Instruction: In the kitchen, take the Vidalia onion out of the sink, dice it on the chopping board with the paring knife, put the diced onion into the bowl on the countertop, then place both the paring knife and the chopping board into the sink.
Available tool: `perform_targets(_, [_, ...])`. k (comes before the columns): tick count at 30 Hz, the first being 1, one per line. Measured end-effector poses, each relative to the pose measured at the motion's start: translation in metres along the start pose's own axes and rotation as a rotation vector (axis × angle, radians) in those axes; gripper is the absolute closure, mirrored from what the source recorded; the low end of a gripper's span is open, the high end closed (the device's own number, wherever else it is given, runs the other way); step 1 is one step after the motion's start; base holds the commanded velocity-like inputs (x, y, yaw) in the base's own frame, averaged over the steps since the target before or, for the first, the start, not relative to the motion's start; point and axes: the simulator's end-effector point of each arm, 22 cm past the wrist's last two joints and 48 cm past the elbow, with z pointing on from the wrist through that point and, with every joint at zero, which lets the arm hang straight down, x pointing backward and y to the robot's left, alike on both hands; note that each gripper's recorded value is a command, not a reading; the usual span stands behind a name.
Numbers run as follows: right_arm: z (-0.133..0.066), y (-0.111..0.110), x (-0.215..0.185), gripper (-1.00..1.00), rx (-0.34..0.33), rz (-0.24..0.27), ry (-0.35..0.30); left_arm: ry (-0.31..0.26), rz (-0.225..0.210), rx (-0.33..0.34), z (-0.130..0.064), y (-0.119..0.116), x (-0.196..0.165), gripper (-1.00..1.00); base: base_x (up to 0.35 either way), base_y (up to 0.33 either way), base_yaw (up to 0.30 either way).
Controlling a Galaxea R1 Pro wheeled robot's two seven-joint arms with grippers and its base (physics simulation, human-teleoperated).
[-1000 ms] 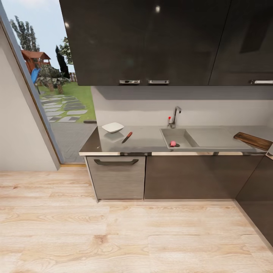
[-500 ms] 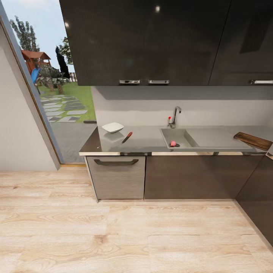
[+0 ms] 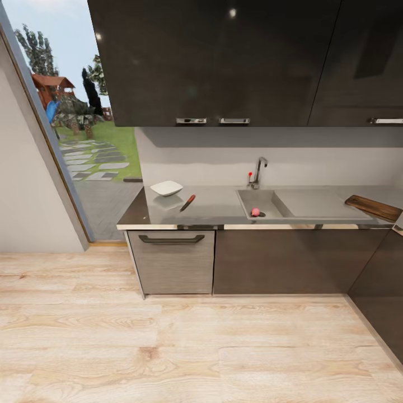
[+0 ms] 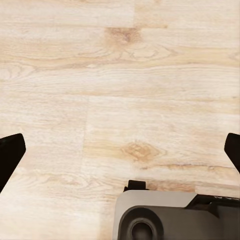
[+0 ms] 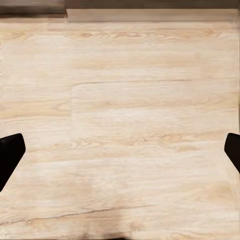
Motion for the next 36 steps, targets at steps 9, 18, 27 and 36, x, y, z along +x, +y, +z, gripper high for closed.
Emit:
perform_targets(9, [0.022, -0.016, -0.125, -1.00, 0.092, 0.024, -0.121, 0.001, 0.001, 0.001, 0.000, 0.000, 0.000, -1.00, 0.000, 0.000, 0.000])
perform_targets(18, [0.007, -0.025, -0.288, -1.00, 0.149, 0.058, -0.229, 0.004, -0.001, 0.002, 0.000, -0.001, 0.001, -1.00, 0.000, 0.000, 0.000])
perform_targets(27, [-0.006, 0.025, -0.469, -1.00, 0.179, 0.059, -0.326, 0.000, 0.001, 0.001, 0.000, -0.001, 0.000, -1.00, 0.000, 0.000, 0.000])
perform_targets(36, [-0.005, 0.048, -0.648, -1.00, 0.204, -0.041, -0.361, 0.000, 0.000, 0.000, 0.000, 0.000, 0.000, -1.00, 0.098, 0.000, 0.000])
